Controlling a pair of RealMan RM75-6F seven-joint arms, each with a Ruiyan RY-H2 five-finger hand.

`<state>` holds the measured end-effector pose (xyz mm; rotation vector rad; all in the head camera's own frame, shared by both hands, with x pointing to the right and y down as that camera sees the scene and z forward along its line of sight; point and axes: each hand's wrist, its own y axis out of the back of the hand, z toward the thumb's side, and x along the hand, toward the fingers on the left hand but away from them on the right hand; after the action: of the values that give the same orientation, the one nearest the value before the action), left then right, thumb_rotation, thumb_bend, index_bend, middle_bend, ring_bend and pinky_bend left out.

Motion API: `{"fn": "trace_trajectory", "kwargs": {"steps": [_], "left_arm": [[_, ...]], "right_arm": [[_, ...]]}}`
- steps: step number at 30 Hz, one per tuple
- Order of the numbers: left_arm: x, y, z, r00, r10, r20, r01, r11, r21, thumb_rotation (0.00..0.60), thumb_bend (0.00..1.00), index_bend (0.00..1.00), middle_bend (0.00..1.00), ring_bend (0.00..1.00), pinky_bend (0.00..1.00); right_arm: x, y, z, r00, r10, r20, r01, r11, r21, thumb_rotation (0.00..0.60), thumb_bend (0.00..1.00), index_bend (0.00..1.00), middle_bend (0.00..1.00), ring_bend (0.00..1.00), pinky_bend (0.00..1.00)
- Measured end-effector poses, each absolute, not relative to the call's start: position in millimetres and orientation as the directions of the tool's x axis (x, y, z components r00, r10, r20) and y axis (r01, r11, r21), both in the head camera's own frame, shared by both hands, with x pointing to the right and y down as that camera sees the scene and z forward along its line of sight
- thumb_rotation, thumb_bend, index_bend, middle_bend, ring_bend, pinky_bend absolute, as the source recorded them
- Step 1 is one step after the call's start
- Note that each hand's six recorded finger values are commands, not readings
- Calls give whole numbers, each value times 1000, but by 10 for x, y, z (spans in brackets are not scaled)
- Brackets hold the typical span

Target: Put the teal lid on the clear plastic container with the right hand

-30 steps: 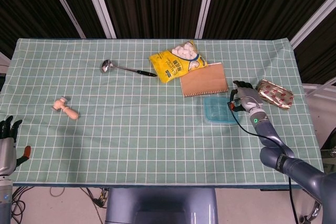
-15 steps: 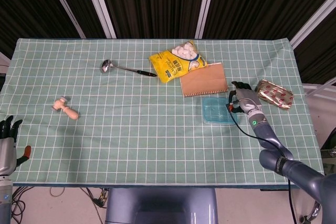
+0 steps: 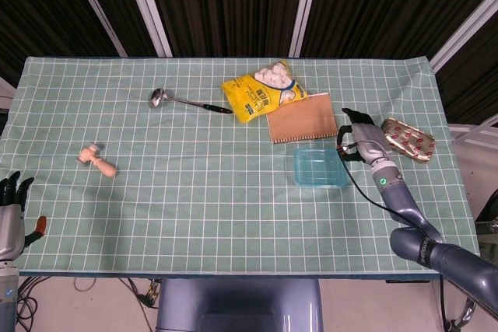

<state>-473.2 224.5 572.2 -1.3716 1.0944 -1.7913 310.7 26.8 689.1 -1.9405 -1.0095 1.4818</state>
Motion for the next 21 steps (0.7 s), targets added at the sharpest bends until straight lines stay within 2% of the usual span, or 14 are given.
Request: {"fn": "trace_trajectory", "kwargs": {"steps": [4,10,14,21], "left_arm": [[-4732,2243,5723,-264,-854,449,-9,-463,-886,600,361,139,0,0,0],[-4727,2243,5724,-260,-854,450,-11,-463,-886,600,361,139,0,0,0],[-4723,2242,5726,-260,-854,450,-11,-463,-886,600,361,139,0,0,0],[-4725,2243,5725,-260,-854,451,-13,-464,-886,600,361,139,0,0,0]], "right_arm": [[3132,347,6752,150,800,-580,261,-598,-758,600,469,637,71,0,0],[3169,636,6630,171,790,-588,264,-612,-745,600,468,642,66,0,0],[3096,806,6638,198,778,-596,257,-628,-734,600,470,643,66,0,0],[2763,874,6729,262,756,-600,244,-654,-716,600,469,644,65,0,0]]}}
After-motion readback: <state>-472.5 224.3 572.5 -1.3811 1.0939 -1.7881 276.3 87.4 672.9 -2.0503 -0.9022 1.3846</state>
